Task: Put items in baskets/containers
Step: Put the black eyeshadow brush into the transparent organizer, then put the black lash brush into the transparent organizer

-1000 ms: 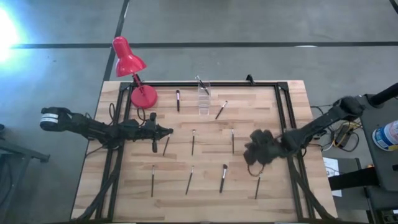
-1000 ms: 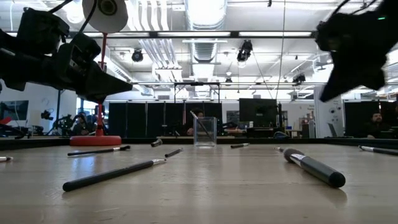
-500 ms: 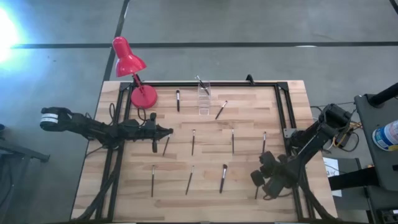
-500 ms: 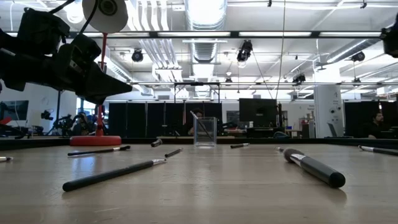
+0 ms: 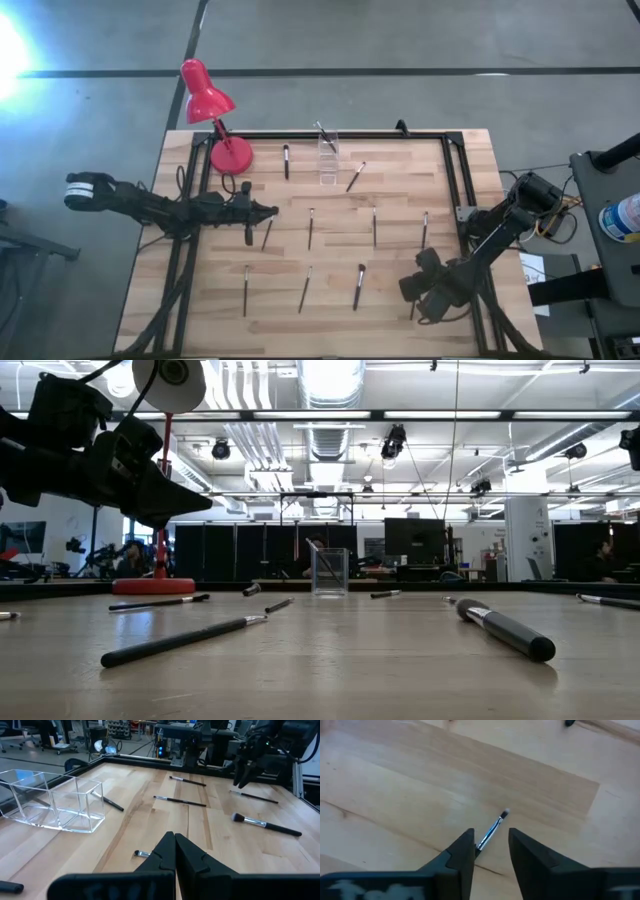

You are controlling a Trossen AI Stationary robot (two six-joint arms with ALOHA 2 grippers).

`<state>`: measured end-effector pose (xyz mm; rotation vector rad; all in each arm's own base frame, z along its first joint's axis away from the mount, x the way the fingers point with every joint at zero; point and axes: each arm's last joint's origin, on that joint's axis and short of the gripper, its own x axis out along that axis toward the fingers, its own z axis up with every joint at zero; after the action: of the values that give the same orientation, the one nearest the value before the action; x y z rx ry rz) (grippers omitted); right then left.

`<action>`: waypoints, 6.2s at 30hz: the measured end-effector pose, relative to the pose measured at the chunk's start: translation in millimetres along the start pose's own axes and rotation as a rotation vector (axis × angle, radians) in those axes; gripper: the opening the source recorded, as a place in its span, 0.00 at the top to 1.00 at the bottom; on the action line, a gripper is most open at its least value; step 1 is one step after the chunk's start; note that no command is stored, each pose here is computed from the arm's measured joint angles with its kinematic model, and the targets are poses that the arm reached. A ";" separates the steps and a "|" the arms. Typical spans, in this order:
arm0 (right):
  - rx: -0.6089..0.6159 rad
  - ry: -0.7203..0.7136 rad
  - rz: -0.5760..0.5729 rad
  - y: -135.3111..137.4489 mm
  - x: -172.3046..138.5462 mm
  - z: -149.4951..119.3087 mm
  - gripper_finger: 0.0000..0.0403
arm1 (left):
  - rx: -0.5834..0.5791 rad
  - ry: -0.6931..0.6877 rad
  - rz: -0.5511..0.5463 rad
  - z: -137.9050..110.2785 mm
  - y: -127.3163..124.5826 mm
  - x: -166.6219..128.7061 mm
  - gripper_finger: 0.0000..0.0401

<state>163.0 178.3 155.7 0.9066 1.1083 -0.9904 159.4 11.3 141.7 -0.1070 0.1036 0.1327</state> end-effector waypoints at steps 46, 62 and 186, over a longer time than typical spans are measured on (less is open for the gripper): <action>-0.226 -0.061 0.135 -1.0 1.9 11.9 0.97 | -0.001 0.001 0.000 -0.1 -0.1 0.0 1.00; -0.616 -0.424 0.429 35.7 -40.4 70.6 0.97 | -0.006 0.004 0.000 -0.4 0.0 0.1 1.00; -0.771 -0.672 0.387 57.7 25.5 415.0 0.97 | -0.023 0.017 0.002 -1.9 0.0 1.6 1.00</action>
<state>338.0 -197.2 222.9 0.1113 0.6060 -0.4134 160.8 11.3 139.7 -0.1306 0.1192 0.1350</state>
